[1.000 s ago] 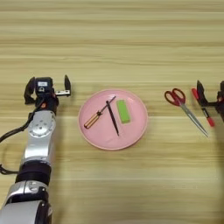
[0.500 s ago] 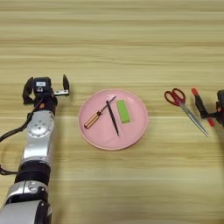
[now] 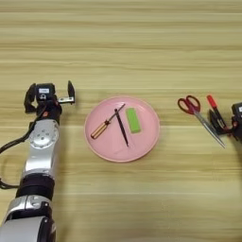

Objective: Move the objects on the table

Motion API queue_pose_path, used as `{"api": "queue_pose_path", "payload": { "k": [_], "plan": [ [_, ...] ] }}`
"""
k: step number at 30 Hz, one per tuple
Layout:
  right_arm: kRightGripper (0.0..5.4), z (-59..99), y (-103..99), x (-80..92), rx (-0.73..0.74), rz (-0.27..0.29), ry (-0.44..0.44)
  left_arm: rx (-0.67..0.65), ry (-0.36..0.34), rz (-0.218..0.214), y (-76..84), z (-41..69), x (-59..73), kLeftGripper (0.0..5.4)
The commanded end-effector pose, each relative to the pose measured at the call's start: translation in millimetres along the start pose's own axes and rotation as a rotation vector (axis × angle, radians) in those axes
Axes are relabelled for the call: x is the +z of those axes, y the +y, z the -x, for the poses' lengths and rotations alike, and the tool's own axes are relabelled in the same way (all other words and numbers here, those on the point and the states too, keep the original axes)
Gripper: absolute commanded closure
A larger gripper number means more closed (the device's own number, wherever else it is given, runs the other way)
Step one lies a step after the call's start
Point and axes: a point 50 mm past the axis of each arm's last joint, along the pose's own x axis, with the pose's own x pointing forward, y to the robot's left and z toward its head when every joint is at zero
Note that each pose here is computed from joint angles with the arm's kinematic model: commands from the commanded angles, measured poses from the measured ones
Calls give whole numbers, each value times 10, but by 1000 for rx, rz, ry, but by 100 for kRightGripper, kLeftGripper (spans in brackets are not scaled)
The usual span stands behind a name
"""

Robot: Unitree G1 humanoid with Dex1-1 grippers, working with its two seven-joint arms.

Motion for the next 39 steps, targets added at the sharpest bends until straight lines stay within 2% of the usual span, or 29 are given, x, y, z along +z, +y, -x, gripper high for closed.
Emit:
{"api": "queue_pose_path", "payload": {
  "k": [1, 5, 11, 15, 29, 34, 36, 39],
  "plan": [
    [0, 3, -38, -37, -9, 5, 32, 10, 5, -7, 26, 1, -7, 2],
    [0, 13, -34, -79, -2, -18, 58, 10, 5, -7, 27, -1, -4, 2],
    [0, 42, -44, -149, 18, -136, 119, 10, 4, -4, 16, 1, 1, 2],
    [0, 54, -39, -182, 33, -191, 167, 10, 4, -2, 12, 4, 4, 2],
    [0, 111, 24, -174, 101, -154, 251, 6, 2, 0, -11, 7, 18, 2],
    [0, 139, 53, -192, 124, -182, 298, 5, 2, 0, -15, 8, 20, 2],
    [0, 139, 60, -204, 129, -210, 314, 5, 2, 0, -17, 8, 21, 2],
    [0, 137, 58, -217, 130, -216, 326, 5, 3, 0, -18, 9, 21, 2]
  ]
}}
